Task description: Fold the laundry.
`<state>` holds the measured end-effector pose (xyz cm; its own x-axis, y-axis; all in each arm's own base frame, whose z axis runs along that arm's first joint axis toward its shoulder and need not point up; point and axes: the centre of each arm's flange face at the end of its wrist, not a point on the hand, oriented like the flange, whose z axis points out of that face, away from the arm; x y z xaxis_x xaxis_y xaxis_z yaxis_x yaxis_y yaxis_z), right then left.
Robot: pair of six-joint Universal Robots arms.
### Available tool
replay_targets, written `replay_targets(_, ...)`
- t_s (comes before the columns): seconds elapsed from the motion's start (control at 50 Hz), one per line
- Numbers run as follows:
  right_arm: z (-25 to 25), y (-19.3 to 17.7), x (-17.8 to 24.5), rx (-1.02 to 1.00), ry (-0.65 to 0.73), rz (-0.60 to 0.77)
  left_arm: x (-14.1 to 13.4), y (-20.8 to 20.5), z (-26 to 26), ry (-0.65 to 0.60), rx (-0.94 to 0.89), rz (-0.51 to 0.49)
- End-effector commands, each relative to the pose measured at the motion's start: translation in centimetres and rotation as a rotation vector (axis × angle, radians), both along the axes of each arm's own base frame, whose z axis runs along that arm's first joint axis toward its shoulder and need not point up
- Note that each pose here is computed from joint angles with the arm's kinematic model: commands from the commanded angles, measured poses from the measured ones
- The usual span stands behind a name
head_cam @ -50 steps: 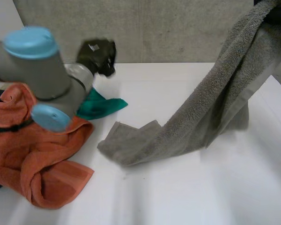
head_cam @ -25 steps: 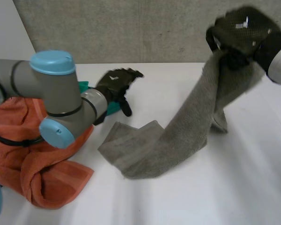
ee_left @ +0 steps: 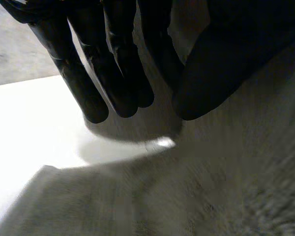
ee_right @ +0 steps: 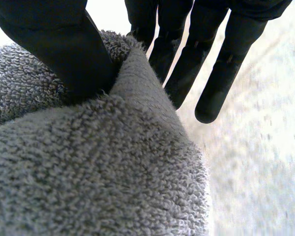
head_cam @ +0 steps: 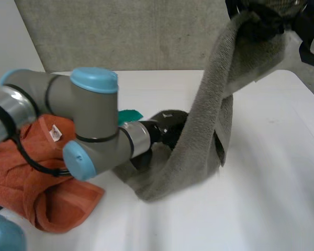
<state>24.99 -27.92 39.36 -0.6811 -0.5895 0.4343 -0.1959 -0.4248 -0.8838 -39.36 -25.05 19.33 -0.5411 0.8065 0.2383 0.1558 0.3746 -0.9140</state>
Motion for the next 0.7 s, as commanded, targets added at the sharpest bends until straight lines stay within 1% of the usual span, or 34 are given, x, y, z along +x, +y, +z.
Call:
replay_targets(0.02,-2.4,-3.9,-0.4,0.028,0.024,-0.111,2.9,-5.0,4.9,0.121,-0.202,0.250)
replay_targets(0.04,-2.2,-4.6,-0.3,0.010,0.007,-0.143,3.7,-6.4,6.7,0.161,-0.277,0.335)
replay_targets(0.1,-1.1,-5.4,0.0,-0.047,-0.046,-0.186,5.1,-8.2,9.8,0.228,-0.384,0.450)
replay_targets(0.12,-0.5,-5.6,0.5,-0.085,-0.086,-0.193,5.8,-8.7,11.9,0.267,-0.433,0.500)
replay_targets(0.18,1.2,-5.6,1.1,-0.170,-0.169,-0.185,6.8,-8.8,14.4,0.311,-0.481,0.536)
replay_targets(0.2,2.3,-5.6,1.2,-0.232,-0.227,-0.178,7.3,-8.5,15.9,0.333,-0.509,0.550)
replay_targets(0.26,3.5,-5.7,1.2,-0.304,-0.298,-0.163,8.0,-7.9,17.6,0.361,-0.544,0.562)
replay_targets(0.28,3.5,-5.9,1.1,-0.315,-0.326,-0.153,8.1,-7.5,18.2,0.373,-0.560,0.562)
replay_targets(0.34,3.2,-5.8,1.2,-0.285,-0.345,-0.121,8.2,-7.0,18.0,0.364,-0.563,0.552)
replay_targets(0.4,1.3,-5.5,1.7,-0.200,-0.306,-0.078,8.4,-6.6,16.2,0.314,-0.534,0.540)
replay_targets(0.42,0.7,-5.4,1.8,-0.172,-0.287,-0.065,8.4,-6.5,14.7,0.278,-0.508,0.532)
replay_targets(0.48,-2.4,-4.7,2.2,-0.056,-0.170,-0.045,8.6,-6.4,12.3,0.218,-0.462,0.518)
replay_targets(0.5,-4.1,-4.3,2.2,0.001,-0.093,-0.056,8.7,-6.3,10.7,0.180,-0.429,0.506)
replay_targets(0.56,-6.7,-3.3,1.9,0.090,0.046,-0.083,8.7,-6.2,8.2,0.130,-0.375,0.484)
replay_targets(0.58,-8.0,-2.4,1.8,0.133,0.137,-0.081,8.8,-6.3,6.7,0.105,-0.335,0.469)
replay_targets(0.6,-8.7,-1.8,1.8,0.159,0.179,-0.076,8.8,-6.3,6.0,0.092,-0.316,0.461)
replay_targets(0.66,-9.8,0.6,2.4,0.189,0.288,-0.027,8.5,-6.2,3.5,0.056,-0.240,0.416)
replay_targets(0.7,-9.8,1.4,2.8,0.181,0.289,-0.006,8.3,-6.0,2.4,0.041,-0.196,0.388)
